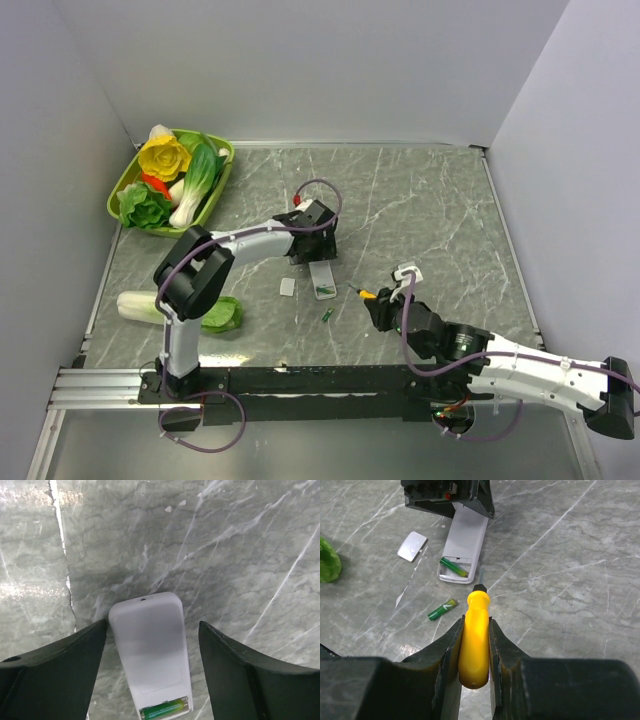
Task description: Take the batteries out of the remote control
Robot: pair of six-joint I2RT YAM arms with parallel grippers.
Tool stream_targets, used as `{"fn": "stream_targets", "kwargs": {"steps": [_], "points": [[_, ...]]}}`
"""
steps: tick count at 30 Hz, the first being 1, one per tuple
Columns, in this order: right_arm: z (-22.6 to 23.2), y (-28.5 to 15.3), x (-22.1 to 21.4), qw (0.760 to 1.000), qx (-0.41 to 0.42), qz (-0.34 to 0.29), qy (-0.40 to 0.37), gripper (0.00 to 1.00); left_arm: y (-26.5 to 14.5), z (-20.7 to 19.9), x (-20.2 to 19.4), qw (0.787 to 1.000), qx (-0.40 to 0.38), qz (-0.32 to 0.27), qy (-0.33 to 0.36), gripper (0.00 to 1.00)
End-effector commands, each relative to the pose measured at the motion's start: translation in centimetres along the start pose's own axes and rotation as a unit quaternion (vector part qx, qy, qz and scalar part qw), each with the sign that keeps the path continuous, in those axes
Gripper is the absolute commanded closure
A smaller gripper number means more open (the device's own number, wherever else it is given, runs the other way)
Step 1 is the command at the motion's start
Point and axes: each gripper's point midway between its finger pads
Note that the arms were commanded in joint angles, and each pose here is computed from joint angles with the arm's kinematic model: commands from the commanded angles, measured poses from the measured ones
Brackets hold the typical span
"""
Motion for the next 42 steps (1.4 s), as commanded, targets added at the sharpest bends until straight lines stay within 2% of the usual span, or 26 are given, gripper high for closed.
{"fn": "stream_targets", "kwargs": {"steps": [1,5,11,17,21,22,23,28,30,31,33,34,36,39,42], "points": [[-0.2,-0.1,0.2,1.0,0.003,-0.007,-0.002,1.0,0.9,0.2,-0.7,0.999,0.031,0.013,-0.005,0.22],[0.1,0.0,0.1,1.0,0.01,-0.007,-0.004,1.0,1.3,1.2,-1.0,0.997,0.077,0.019,0.011,0.28],[0.4,0.0,0.4,1.0,0.019,-0.012,-0.001,1.0,0.9,2.3,-1.4,0.992,0.12,0.029,0.028,0.31],[0.3,-0.3,0.4,1.0,0.024,-0.013,0.003,1.0,1.4,1.4,-2.0,0.993,0.108,0.036,0.04,0.36],[0.3,-0.3,0.2,0.999,0.028,-0.014,0.005,1.0,2.0,0.4,-2.7,0.995,0.083,0.045,0.038,0.46],[0.6,-0.3,0.2,0.999,0.034,-0.014,0.008,1.0,1.6,-0.2,-2.4,0.996,0.068,0.042,0.033,0.56],[0.7,-0.2,0.1,0.999,0.038,-0.011,0.007,1.0,1.5,0.0,-2.8,0.997,0.063,0.043,0.03,0.59],[2.4,0.1,0.0,0.998,0.066,-0.002,0.016,1.0,-1.3,-2.9,0.6,0.999,-0.048,-0.022,-0.009,0.71],[2.6,0.3,-0.1,0.998,0.066,0.0,0.013,1.0,-1.6,-3.0,0.4,0.996,-0.086,-0.021,-0.025,0.78],[2.7,0.4,-0.1,0.998,0.066,0.001,0.012,1.0,-2.6,-4.1,2.0,0.991,-0.121,-0.051,-0.033,0.8],[2.8,0.4,0.0,0.998,0.066,0.0,0.01,1.0,-2.8,-4.2,1.4,0.986,-0.157,-0.045,-0.043,0.86],[2.8,0.5,0.0,0.998,0.063,0.001,0.01,1.0,-3.9,-5.2,2.8,0.977,-0.195,-0.072,-0.048,0.88],[3.1,0.6,0.0,0.998,0.068,0.002,0.01,1.0,-4.5,-5.9,2.4,0.963,-0.254,-0.075,-0.056,0.93],[3.5,0.8,-0.2,0.997,0.074,0.006,0.008,1.0,-6.4,-6.7,3.5,0.932,-0.338,-0.113,-0.067,0.98],[3.9,1.1,0.0,0.997,0.079,0.002,0.009,1.0,-8.4,-7.4,4.3,0.903,-0.397,-0.157,-0.052,0.98]]}}
Point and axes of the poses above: each gripper's point midway between its finger pads, its own y axis out along the fingers, its own z axis along the line the jaws close on, x = y × z, and after that the axes turned 12 degrees about y, right-handed
